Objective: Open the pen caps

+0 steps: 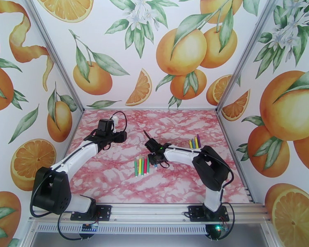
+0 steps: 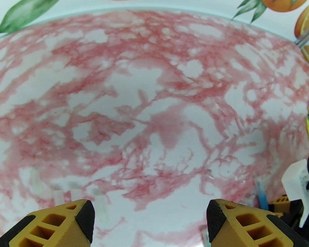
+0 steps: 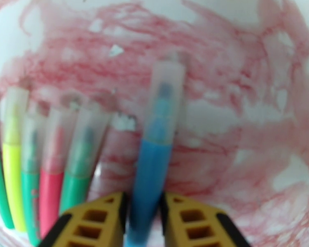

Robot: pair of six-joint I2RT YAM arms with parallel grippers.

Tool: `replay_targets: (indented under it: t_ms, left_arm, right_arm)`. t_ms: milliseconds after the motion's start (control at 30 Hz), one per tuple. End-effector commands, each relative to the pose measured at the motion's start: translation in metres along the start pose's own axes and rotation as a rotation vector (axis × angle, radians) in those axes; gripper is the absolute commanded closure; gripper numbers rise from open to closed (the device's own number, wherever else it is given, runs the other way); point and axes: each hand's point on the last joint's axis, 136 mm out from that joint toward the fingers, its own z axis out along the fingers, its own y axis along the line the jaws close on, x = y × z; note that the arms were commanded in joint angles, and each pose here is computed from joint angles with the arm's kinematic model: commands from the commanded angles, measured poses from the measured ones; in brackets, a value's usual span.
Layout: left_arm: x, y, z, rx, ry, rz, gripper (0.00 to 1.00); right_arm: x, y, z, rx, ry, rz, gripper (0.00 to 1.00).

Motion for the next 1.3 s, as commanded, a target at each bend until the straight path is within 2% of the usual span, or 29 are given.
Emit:
replay_targets:
  t_ms: [0, 300, 633, 833, 1133, 1267]
  left_arm:
    - [-0.002, 0.004, -0.007, -0.013, -0.018, 0.004, 0.25]
    - [-0.002, -0.004, 0.001, 0.035, -0.011, -0.018, 0.24]
    - [-0.01, -0.021, 0.002, 0.127, -0.046, -0.036, 0.24]
    - [-0.018, -0.053, 0.003, 0.307, -0.057, -0.045, 0.23]
    - [-0.032, -0.109, -0.001, 0.622, -0.077, -0.078, 0.24]
    - [-0.029, -0.127, 0.002, 0.673, -0.059, -0.068, 0.25]
  right_arm:
    - [0.01, -0.009, 0.021, 0.063, 0.036, -0.023, 0.75]
    - [0.003, -0.01, 0.011, 0.07, -0.009, -0.036, 0.81]
    - [-0.021, -0.008, -0.013, -0.058, -0.104, 0.026, 0.83]
    - [-0.04, 0.007, -0.037, -0.229, -0.217, 0.024, 0.84]
    - [-0.061, 0.024, -0.066, -0.341, -0.347, -0.017, 0.84]
    - [-0.069, 0.029, -0.079, -0.382, -0.403, -0.023, 0.84]
